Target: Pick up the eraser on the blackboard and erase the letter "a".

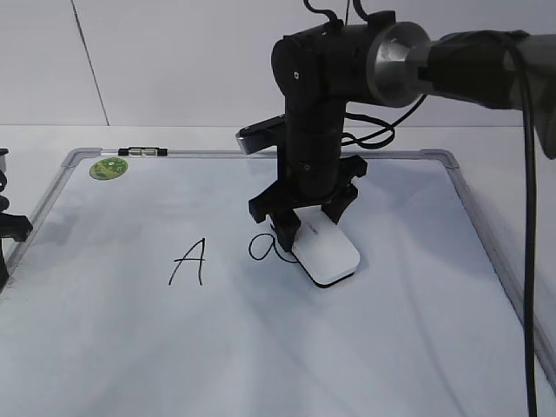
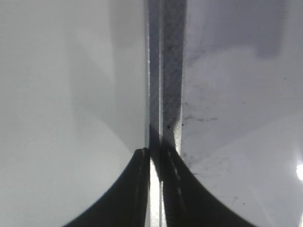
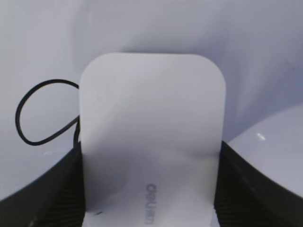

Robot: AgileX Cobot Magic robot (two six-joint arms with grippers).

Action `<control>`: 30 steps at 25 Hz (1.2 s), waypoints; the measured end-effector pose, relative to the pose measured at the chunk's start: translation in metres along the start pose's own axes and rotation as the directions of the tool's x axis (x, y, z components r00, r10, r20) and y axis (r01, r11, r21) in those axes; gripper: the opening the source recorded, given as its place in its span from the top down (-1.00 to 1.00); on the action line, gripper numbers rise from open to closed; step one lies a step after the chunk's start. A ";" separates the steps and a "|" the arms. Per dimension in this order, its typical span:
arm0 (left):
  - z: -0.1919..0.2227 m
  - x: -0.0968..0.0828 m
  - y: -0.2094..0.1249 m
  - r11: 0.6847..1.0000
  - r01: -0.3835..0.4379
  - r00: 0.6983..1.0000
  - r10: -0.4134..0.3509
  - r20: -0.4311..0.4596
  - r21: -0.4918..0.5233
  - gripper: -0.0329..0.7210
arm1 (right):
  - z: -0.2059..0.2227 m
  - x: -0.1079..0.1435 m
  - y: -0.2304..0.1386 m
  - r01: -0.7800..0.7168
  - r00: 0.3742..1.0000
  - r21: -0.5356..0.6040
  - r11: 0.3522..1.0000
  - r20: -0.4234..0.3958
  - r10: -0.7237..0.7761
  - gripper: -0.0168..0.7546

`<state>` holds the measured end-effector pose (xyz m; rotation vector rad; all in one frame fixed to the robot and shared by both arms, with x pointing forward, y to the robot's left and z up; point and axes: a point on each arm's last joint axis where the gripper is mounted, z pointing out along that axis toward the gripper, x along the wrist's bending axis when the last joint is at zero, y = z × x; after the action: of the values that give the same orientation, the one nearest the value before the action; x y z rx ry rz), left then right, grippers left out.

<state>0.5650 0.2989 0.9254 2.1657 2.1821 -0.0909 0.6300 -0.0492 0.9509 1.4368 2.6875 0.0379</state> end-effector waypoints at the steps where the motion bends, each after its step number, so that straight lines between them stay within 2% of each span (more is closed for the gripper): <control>1: 0.000 0.000 0.000 1.000 0.000 1.000 0.000 0.000 0.000 0.74 | 0.000 -0.001 0.000 0.003 1.000 0.000 1.000 -0.002 -0.003 -0.38; 8: 0.000 0.000 0.000 1.000 0.000 1.000 0.000 0.000 0.002 0.74 | 0.000 0.004 0.000 0.025 1.000 -0.001 1.000 -0.007 -0.025 -0.38; 22: 0.000 0.000 -0.001 1.000 -0.002 1.000 0.002 -0.001 0.008 0.74 | -0.001 0.039 0.000 0.103 0.995 -0.003 0.995 -0.012 -0.103 -0.38; 30: 0.000 0.000 -0.001 1.000 -0.003 1.000 0.003 -0.002 0.010 0.74 | -0.003 0.061 -0.002 0.136 0.990 -0.006 0.991 -0.044 -0.136 -0.38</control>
<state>0.5640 0.2991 0.9254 2.1753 2.1849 -0.0998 0.5948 0.0002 0.9492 1.2632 2.8126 0.0651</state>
